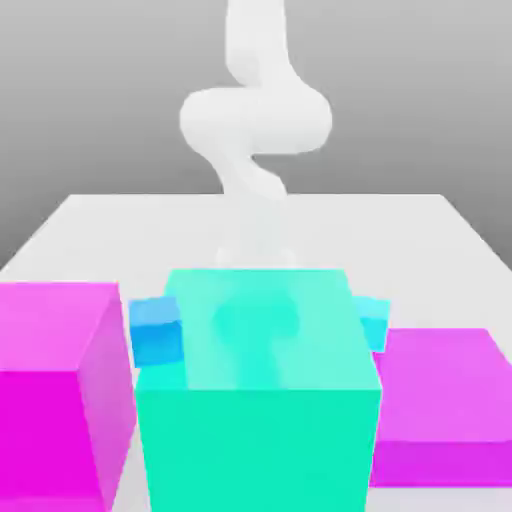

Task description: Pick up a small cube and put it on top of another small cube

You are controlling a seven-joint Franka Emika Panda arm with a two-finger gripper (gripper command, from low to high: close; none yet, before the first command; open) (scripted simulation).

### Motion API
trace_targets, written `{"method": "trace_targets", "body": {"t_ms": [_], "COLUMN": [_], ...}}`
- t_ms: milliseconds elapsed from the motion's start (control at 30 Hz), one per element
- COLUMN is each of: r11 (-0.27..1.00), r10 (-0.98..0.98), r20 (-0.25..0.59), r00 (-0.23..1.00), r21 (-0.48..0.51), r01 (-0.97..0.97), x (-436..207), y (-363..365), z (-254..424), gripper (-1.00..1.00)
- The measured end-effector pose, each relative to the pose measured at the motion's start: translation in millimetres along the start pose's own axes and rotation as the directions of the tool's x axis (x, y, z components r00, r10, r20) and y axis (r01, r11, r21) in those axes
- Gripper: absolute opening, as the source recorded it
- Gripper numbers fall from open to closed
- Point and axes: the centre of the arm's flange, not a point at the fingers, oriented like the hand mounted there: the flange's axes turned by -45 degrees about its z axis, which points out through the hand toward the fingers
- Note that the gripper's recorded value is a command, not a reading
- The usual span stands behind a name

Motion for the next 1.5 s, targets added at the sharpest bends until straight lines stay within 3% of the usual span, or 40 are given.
{"method": "trace_targets", "body": {"t_ms": [300, 500, 667, 800, 1000, 1033, 1267, 1500], "r11": [0.988, 0.990, 0.996, 0.992, 0.992, 0.992, 0.992, 0.991], "r10": [-0.045, -0.051, -0.073, -0.128, -0.128, -0.128, -0.127, -0.132], "r20": [0.342, 0.559, 0.683, 0.704, 0.700, 0.700, 0.700, 0.690], "r00": [0.939, 0.828, 0.727, 0.698, 0.702, 0.702, 0.702, 0.712], "r21": [-0.124, -0.082, 0.014, 0.101, 0.098, 0.098, 0.099, 0.098], "r01": [0.092, 0.116, 0.087, 0.080, 0.083, 0.083, 0.081, 0.089], "x": [-95.2, -226.3, -354.2, -424.5, -464.3, -471.3, -473.1, -422.2], "y": [157.1, 249.0, 285.7, 259.9, 256.2, 255.5, 254.9, 255.6], "z": [170.7, 240.2, 270.4, 298.7, 337.4, 343.7, 345.2, 306.1], "gripper": [0.00, 0.00, 0.00, 0.00, 0.00, -1.00, -1.00, -1.00]}}
